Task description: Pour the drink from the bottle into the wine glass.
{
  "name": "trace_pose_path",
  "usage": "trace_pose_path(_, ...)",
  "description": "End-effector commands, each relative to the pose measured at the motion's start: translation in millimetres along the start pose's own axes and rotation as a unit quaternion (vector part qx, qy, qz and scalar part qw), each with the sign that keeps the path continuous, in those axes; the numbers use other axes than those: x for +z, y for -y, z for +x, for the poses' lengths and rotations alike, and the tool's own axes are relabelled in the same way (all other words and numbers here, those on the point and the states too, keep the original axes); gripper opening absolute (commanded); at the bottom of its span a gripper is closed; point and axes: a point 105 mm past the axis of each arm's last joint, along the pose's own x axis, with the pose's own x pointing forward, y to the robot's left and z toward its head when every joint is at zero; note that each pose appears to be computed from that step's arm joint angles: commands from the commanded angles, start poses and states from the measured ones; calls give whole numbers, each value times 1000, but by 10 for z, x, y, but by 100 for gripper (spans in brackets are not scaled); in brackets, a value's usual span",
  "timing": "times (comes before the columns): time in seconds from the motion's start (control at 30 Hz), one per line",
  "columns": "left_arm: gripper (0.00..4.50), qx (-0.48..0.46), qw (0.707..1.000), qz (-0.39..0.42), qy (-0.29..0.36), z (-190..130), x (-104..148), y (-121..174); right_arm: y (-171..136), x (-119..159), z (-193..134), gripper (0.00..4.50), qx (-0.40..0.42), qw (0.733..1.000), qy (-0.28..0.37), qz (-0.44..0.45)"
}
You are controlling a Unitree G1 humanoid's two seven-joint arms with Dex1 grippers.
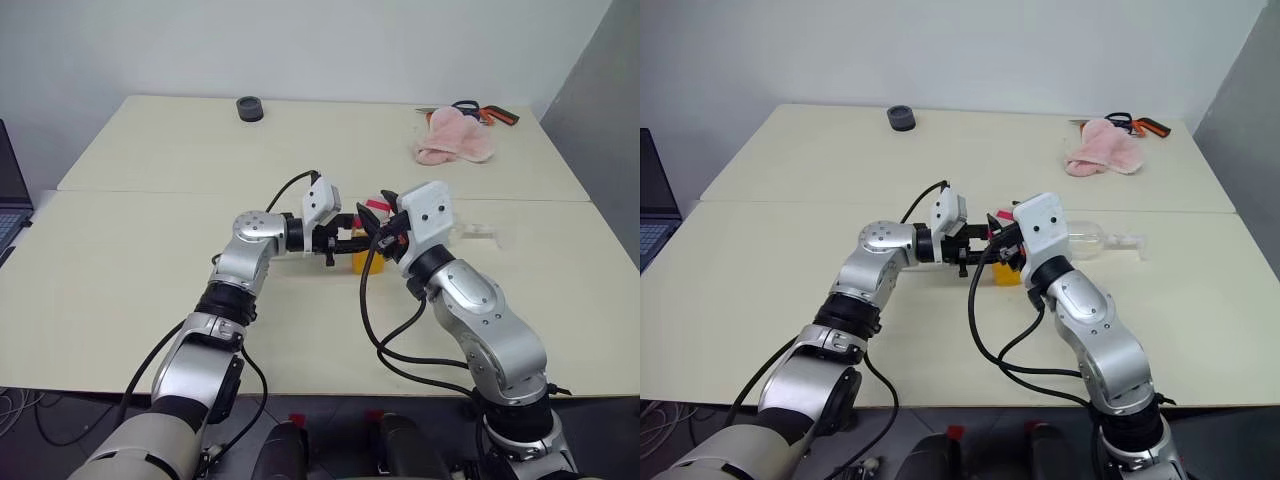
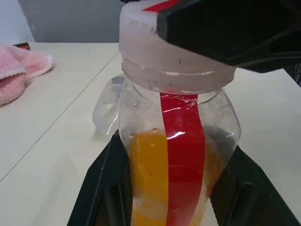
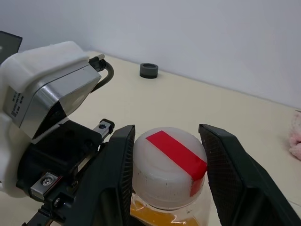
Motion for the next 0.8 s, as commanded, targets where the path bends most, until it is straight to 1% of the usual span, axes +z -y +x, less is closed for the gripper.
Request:
trace_pose_path(0.03, 169, -27, 999, 33, 18, 1, 231, 12, -256, 119, -8, 181, 166, 985, 55, 14)
trace_pose_path(0.1, 169, -40, 998, 35, 20, -20, 271, 20, -194, 59, -10, 181, 228, 972, 53, 14)
trace_pose_path(0.2, 169, -57, 997, 51, 19, -48, 324, 26, 20, -46, 41, 181, 278, 960, 31, -11)
trace_pose_path(0.27, 169, -59, 996, 67, 13, -58, 338, 8, 153, -75, 71, 181, 304, 952, 14, -5)
trace_pose_path(0.37, 168, -52, 996, 73, 18, -58, 376, -32, 297, -67, 105, 181, 321, 947, -1, 19)
trace_pose_path(0.43, 168, -49, 996, 75, 20, -59, 388, -45, 319, -57, 84, 181, 330, 944, -8, 27)
trace_pose_path(0.5, 168, -42, 996, 71, 23, -63, 391, -59, 376, -44, 81, 181, 308, 951, -6, 17)
trace_pose_path(0.57, 168, -34, 997, 65, 25, -65, 387, -72, 417, -8, 47, 257, 291, 956, 3, 16)
trace_pose_path(0.6, 168, -30, 997, 63, 24, -67, 383, -78, 434, 17, 19, 288, 283, 959, 8, 19)
trace_pose_path(0.63, 168, -25, 998, 59, 23, -68, 372, -89, 463, 52, -8, 316, 266, 963, 17, 23)
trace_pose_path(0.73, 168, -11, 998, 56, 13, -70, 316, -113, 504, 174, -96, 429, 212, 975, 45, 37)
trace_pose_path(0.77, 168, -7, 998, 55, 9, -70, 298, -120, 471, 216, -143, 449, 201, 977, 53, 39)
trace_pose_path(0.8, 168, -3, 999, 54, 8, -69, 287, -128, 431, 252, -186, 450, 192, 979, 59, 43)
